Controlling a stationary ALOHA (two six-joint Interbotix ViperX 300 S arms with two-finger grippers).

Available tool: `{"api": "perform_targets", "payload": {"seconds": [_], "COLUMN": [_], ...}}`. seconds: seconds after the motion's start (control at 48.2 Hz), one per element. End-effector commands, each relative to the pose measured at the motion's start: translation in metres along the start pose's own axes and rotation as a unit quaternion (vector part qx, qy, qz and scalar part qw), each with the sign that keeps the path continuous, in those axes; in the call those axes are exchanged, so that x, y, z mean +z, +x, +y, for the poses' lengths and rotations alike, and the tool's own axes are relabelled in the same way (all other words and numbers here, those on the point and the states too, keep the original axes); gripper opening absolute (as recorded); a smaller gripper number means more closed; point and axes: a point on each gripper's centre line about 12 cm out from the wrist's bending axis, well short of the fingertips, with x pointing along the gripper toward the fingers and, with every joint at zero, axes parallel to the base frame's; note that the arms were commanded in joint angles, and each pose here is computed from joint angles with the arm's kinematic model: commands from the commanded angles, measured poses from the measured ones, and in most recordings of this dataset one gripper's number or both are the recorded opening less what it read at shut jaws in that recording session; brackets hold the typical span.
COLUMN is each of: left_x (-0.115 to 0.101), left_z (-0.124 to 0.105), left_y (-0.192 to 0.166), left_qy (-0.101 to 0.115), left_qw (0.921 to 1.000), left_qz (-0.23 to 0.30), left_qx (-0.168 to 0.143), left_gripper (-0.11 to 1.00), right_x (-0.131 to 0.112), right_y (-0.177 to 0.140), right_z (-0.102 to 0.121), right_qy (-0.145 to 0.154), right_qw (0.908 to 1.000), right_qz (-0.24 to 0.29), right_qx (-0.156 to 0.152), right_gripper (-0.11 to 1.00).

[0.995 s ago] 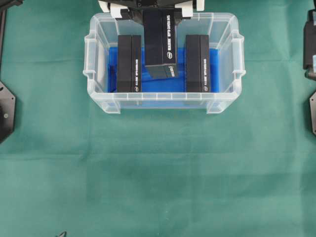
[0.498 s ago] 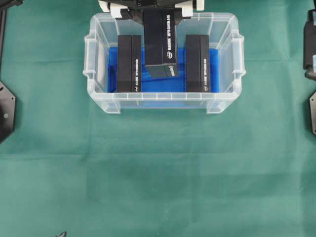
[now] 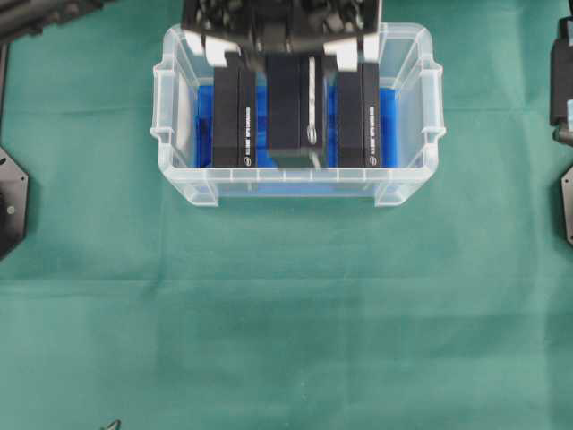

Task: Take the box out of the case with the left arm.
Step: 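Carry the held boxes toward the front, outside the case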

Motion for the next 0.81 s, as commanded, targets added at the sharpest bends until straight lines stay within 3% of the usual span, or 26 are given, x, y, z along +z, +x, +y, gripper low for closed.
{"api": "perform_targets", "payload": {"seconds": [0.0, 0.477, 0.788], "left_x": [-0.018, -0.109, -0.172], "left_z": [0.003, -0.009, -0.006], "left_y": [-0.033, -0.036, -0.041], "left_qy": [0.011, 0.014, -0.011], "left_qw": [0.9992, 0.9987, 0.9979], "left_qz": [-0.005, 0.022, 0.044], "left_qx": [-0.037, -0.044, -0.046], "left_gripper": [0.63, 0.63, 0.63], "right_x": [0.004, 0.004, 0.004], "right_y": [-0.008, -0.008, -0.008], "right_z": [-0.001, -0.001, -0.001], "right_qy": [0.003, 0.001, 0.003], "right_qw": [0.9999, 0.9999, 0.9999], "right_qz": [-0.015, -0.014, -0.015], "right_qx": [0.001, 0.001, 0.001], "right_gripper": [0.02, 0.02, 0.02]}}
